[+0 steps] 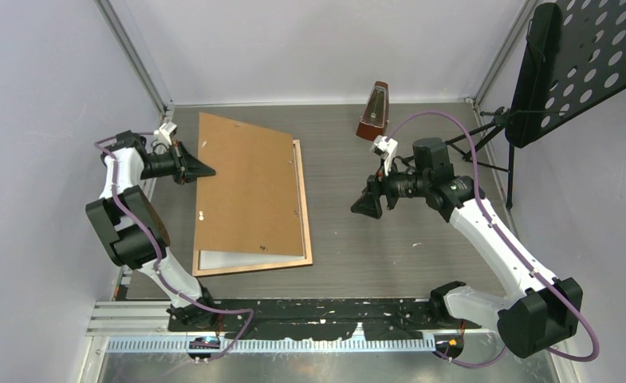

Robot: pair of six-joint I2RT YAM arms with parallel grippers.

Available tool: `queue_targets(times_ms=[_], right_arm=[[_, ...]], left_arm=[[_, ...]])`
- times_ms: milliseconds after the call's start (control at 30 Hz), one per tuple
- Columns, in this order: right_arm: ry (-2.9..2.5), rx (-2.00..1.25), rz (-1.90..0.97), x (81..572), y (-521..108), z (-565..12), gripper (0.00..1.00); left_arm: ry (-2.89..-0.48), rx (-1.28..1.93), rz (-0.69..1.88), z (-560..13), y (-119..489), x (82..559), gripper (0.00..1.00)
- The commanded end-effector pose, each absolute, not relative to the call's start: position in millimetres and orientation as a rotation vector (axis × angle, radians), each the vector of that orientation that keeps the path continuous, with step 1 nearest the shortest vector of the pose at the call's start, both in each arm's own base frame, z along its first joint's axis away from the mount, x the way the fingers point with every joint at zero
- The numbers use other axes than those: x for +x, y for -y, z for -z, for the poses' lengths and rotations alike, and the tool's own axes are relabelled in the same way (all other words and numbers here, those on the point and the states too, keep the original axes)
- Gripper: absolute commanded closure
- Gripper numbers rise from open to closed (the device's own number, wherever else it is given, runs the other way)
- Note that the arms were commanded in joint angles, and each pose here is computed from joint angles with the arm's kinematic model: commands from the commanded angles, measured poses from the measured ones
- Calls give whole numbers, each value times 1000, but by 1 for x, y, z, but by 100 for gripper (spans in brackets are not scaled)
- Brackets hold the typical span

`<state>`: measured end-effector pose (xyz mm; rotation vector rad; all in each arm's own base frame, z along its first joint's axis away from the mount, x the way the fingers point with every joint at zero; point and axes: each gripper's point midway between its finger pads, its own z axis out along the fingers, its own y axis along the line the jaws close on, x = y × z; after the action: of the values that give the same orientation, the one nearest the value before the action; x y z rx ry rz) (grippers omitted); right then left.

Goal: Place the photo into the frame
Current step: Place the photo frame item in the photo frame.

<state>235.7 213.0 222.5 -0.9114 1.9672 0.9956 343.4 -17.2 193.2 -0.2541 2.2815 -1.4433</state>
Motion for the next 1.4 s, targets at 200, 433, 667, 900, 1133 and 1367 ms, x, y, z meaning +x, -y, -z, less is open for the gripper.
queue_targets(times_ms=[200, 433, 667, 900, 1133, 1367], right_arm=[[-1897, -905, -988, 238, -213, -238, 21], [-1891, -904, -987, 237, -212, -239, 21], [-1889, -897, -985, 237, -210, -239, 20], [-1890, -895, -984, 238, -210, -239, 20], [-1891, -894, -986, 238, -210, -238, 20], [-1886, -892, -985, 237, -210, -239, 20]], left_arm=[[-2204, -227, 1535, -212, 28, 342, 100], [-2203, -234, 1523, -207, 28, 343, 100], [-2202, -233, 1522, -204, 28, 343, 100], [-2210, -242, 1525, -198, 28, 344, 100], [-2234, -268, 1522, -191, 26, 345, 100], [-2267, -274, 1509, -181, 24, 345, 100]])
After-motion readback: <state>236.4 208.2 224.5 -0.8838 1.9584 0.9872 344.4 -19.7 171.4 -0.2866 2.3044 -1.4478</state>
